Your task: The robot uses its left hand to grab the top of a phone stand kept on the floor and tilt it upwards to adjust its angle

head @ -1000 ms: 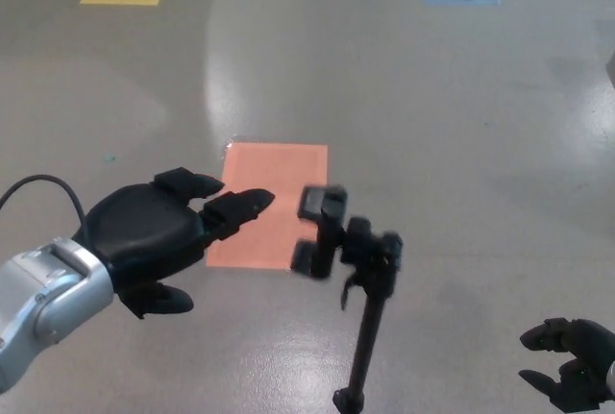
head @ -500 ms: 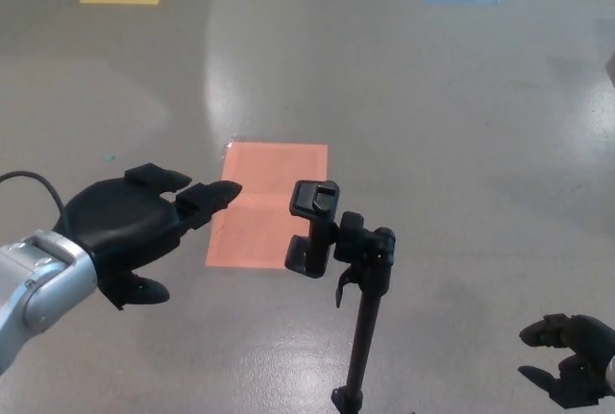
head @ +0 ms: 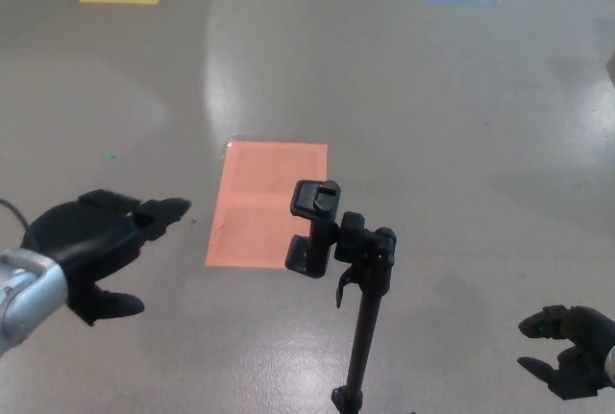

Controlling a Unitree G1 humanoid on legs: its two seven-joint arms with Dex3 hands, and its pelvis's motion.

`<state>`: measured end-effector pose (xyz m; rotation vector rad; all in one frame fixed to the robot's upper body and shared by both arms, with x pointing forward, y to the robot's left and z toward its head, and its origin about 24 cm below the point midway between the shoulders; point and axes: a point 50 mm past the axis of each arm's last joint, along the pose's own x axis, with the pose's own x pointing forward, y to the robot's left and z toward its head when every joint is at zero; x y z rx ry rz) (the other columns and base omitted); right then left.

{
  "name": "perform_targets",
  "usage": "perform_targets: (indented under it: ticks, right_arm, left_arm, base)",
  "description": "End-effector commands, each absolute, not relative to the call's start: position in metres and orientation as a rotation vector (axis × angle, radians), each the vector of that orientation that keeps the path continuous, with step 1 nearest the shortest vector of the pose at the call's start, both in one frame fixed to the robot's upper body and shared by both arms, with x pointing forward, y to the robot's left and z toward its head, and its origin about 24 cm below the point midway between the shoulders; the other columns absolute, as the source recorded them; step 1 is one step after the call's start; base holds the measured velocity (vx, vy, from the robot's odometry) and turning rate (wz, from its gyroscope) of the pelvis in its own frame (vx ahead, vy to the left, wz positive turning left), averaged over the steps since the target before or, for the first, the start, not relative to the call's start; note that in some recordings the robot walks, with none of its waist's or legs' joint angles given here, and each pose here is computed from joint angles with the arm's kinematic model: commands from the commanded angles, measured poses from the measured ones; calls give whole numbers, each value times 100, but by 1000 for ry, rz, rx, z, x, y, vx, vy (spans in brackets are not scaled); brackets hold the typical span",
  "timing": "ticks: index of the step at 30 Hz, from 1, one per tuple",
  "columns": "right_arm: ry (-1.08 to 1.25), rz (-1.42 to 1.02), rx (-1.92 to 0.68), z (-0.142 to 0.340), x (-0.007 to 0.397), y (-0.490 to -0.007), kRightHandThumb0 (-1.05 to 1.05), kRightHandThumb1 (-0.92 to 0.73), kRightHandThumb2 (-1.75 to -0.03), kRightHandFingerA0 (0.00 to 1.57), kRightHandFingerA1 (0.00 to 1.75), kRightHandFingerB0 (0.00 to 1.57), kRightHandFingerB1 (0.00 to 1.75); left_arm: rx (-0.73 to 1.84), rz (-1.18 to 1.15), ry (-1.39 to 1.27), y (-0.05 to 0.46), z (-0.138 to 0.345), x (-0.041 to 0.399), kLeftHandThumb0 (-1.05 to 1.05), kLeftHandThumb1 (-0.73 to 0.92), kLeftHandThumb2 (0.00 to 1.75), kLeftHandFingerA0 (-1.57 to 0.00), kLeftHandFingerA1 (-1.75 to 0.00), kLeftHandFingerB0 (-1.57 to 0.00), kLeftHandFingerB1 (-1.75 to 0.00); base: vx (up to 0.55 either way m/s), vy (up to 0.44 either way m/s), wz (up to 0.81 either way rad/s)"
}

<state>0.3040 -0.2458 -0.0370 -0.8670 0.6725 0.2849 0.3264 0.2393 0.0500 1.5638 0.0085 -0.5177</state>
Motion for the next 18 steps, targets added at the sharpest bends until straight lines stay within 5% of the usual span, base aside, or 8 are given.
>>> perform_targets:
  ticks: [1, 10, 11, 13, 15, 16, 17, 18]
  right_arm:
    - [707, 283, -885, -43, 296, -253, -62, -77, -63, 21, 32, 26, 30]
    - [729, 280, -859, -53, 285, -254, -61, -77, -63, 18, 32, 25, 30]
    - [735, 282, -857, -55, 282, -255, -60, -77, -63, 19, 32, 25, 30]
    - [739, 283, -856, -57, 280, -255, -60, -77, -63, 19, 32, 25, 30]
    - [751, 290, -857, -62, 274, -256, -61, -77, -63, 17, 32, 24, 30]
    - [751, 292, -855, -63, 272, -256, -61, -77, -63, 17, 33, 24, 30]
    - [750, 294, -854, -64, 270, -256, -61, -77, -63, 17, 33, 24, 30]
    - [759, 293, -844, -68, 265, -257, -61, -76, -63, 17, 32, 24, 30]
  left_arm:
    - [1386, -237, 246, 289, 21, 313, -83, 83, 114, -7, -28, -6, -16]
    - [1124, -22, 416, 312, -15, 280, -82, 79, 110, -7, -35, -11, -28]
    - [1088, -1, 434, 313, -20, 274, -77, 92, 74, -12, -26, -10, -22]
    - [1062, 15, 450, 314, -24, 270, -77, 92, 74, -12, -26, -10, -22]
    - [982, 60, 479, 316, -34, 257, -79, 76, 107, -4, -37, -12, -31]
    - [968, 68, 501, 318, -38, 252, -74, 92, 70, -12, -26, -10, -22]
    - [957, 75, 517, 319, -42, 248, -74, 92, 70, -12, -26, -10, -22]
    - [938, 90, 552, 321, -50, 237, -72, 73, 107, -3, -41, -7, -34]
  base:
    - [0, 0, 0]
    - [0, 0, 0]
    - [0, 0, 0]
    - [0, 0, 0]
    - [0, 0, 0]
    - [0, 0, 0]
    - [0, 0, 0]
    - [0, 0, 0]
